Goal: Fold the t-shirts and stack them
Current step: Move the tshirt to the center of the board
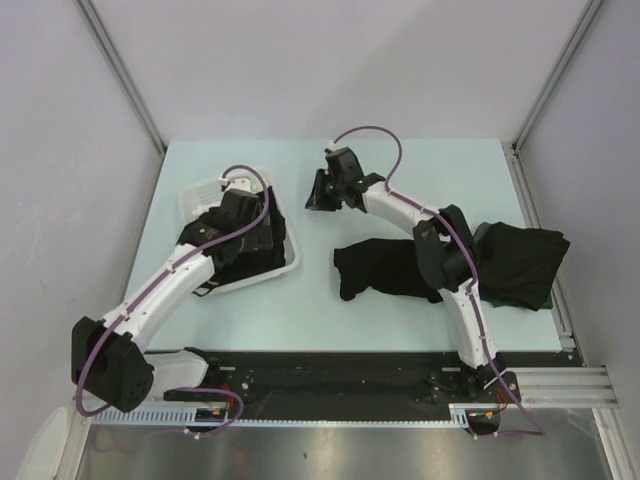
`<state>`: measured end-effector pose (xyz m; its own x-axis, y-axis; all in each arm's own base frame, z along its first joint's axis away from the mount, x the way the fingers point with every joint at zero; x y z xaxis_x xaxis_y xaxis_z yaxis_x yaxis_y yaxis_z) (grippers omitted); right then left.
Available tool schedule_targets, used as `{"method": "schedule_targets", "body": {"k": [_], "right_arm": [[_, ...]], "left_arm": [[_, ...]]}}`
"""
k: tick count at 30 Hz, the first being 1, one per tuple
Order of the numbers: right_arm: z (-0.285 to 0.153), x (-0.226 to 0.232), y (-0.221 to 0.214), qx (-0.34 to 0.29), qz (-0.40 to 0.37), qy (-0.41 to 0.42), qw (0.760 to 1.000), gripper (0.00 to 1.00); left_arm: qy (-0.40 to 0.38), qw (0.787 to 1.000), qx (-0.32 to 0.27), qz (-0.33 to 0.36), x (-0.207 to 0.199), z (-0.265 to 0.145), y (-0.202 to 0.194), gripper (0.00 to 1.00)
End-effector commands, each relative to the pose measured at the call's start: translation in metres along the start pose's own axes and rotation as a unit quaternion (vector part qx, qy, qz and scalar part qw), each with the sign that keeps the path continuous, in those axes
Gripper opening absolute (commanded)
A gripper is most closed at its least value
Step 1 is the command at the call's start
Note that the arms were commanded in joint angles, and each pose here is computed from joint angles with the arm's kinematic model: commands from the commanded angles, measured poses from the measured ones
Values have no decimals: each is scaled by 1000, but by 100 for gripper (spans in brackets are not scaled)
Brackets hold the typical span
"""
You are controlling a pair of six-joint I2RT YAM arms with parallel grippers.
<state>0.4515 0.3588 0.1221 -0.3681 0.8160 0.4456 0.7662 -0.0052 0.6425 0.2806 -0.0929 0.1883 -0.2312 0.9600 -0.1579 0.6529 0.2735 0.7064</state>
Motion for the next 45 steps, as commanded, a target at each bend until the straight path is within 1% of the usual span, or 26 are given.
{"method": "schedule_targets", "body": {"k": [1,4,6,7,10,11,14,16,17,20,21,22,23,24,30,32,33,37,41,45], "right_arm": [[-44,11,39,-52,-33,-6,998,27],[-59,4,49,-60,-35,-14,997,27],[-66,-2,49,-58,-36,-24,997,27],[-77,-2,56,-69,-39,-28,997,27],[-94,-10,61,-79,-59,-58,993,27],[-105,-9,66,-88,-70,-61,992,27],[-121,-18,70,-92,-78,-78,990,27],[-125,-25,67,-85,-77,-85,990,27],[-130,-28,69,-87,-74,-88,990,27],[-134,-36,66,-84,-66,-93,990,27],[-139,-35,67,-89,-67,-93,989,27],[-140,-37,67,-89,-68,-95,989,27],[-141,-38,65,-86,-68,-95,989,27],[-145,-39,67,-91,-68,-96,989,27],[-150,-41,71,-97,-62,-91,989,27],[-150,-39,72,-100,-60,-84,990,27],[-149,-38,73,-101,-58,-82,990,27],[-143,-35,74,-100,-48,-68,992,27],[-138,-33,73,-98,-46,-57,993,27],[-136,-30,71,-93,-47,-51,993,27]], "left_arm": [[-37,999,0,-9,-25,12,14,84],[-55,998,10,-6,-39,21,14,84],[-65,998,13,-4,-48,27,15,84],[-64,998,23,2,-52,34,10,84],[-76,997,21,8,-70,40,15,84],[-74,997,30,14,-74,47,11,84],[-88,995,32,23,-94,53,12,84],[-98,994,31,28,-106,54,14,84],[-93,994,43,32,-108,61,8,84],[-87,994,53,37,-114,68,2,79],[-83,994,60,41,-115,73,-2,77],[-80,994,62,41,-115,76,-4,67],[-74,994,66,40,-114,78,-6,62],[-66,994,71,42,-113,81,-9,51],[-40,994,86,51,-104,84,-17,34],[-34,994,91,54,-99,82,-20,14],[-27,994,91,55,-96,82,-21,0],[11,994,92,57,-74,78,-30,0],[36,995,91,25,-49,75,-30,0],[67,995,75,-16,-16,76,-16,0]]}}
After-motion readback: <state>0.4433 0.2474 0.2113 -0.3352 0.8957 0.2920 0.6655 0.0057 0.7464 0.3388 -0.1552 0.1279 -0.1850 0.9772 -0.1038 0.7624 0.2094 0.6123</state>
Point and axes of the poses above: each gripper's point midway between its finger pads, its own z axis out along the fingers, its own x axis along the line the jaws close on, y = z × x, the point moved 4 cm from there along -z, back along the fingers, and after that the axes turned 12 degrees about -z, right-handed, at the moved point
